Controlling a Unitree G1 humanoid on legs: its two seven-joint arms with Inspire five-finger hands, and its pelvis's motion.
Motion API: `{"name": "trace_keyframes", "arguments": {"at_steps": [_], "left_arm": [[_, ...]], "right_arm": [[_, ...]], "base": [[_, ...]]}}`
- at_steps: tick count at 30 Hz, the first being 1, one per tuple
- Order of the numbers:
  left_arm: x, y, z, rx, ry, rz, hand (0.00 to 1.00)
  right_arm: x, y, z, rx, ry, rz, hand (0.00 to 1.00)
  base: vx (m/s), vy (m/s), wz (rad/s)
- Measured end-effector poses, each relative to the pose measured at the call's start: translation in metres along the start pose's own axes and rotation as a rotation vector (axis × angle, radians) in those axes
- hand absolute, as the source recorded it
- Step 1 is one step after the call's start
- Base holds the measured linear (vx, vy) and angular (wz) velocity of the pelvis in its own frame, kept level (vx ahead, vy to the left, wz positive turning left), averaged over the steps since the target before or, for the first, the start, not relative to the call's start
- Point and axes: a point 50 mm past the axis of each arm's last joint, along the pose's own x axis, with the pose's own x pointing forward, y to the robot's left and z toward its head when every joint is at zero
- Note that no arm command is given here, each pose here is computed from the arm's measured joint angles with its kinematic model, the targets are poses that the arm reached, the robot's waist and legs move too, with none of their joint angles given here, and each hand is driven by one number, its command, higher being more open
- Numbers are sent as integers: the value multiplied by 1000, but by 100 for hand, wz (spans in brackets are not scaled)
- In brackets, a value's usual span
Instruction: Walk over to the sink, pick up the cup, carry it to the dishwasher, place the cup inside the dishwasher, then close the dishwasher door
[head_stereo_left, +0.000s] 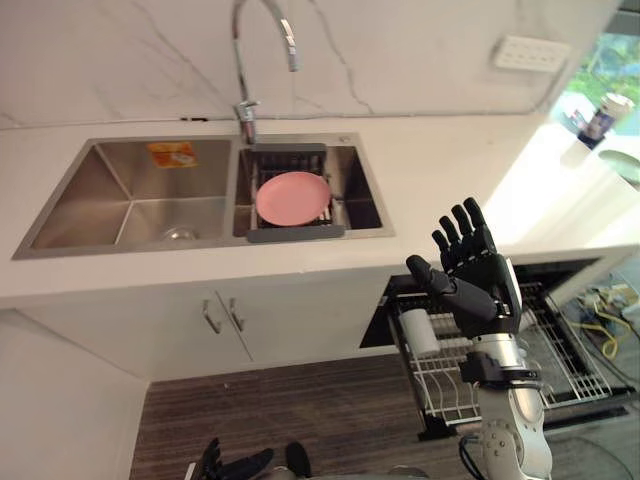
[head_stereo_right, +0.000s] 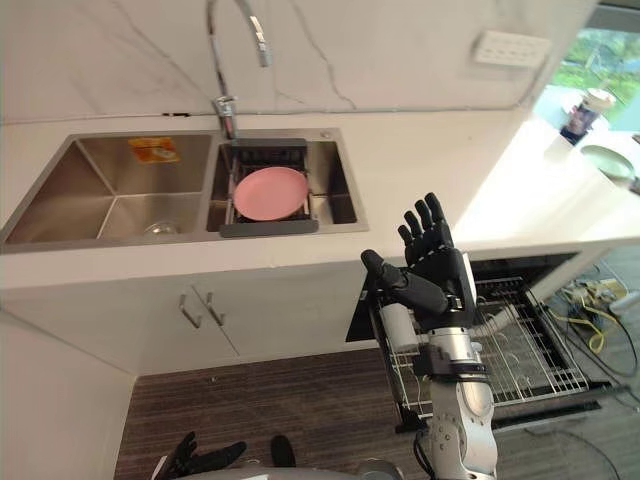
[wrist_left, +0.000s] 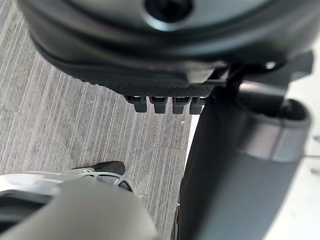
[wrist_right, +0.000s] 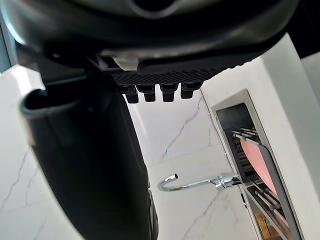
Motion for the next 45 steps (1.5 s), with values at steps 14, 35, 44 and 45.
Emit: {"name": "trace_keyframes", "arguments": {"at_steps": [14,35,44,45], "left_arm": [[-1,-1,-2,3,-1,-17,100],[-8,-4,-15,-288,15,57,100],[-4,6,-1,-131,-47,55,100],[-3,6,2,-104,-49,44,100]], "right_arm": [[0,2,19,8,-83,2,100],[8,30,45,-30,-181,182,100],[20,54,37,3,-147,310,100],[21,55,38,3,-150,311,100]], "base": [[69,-54,29],[63,90,-12],[238,243,-20],[152,132,-38]]}}
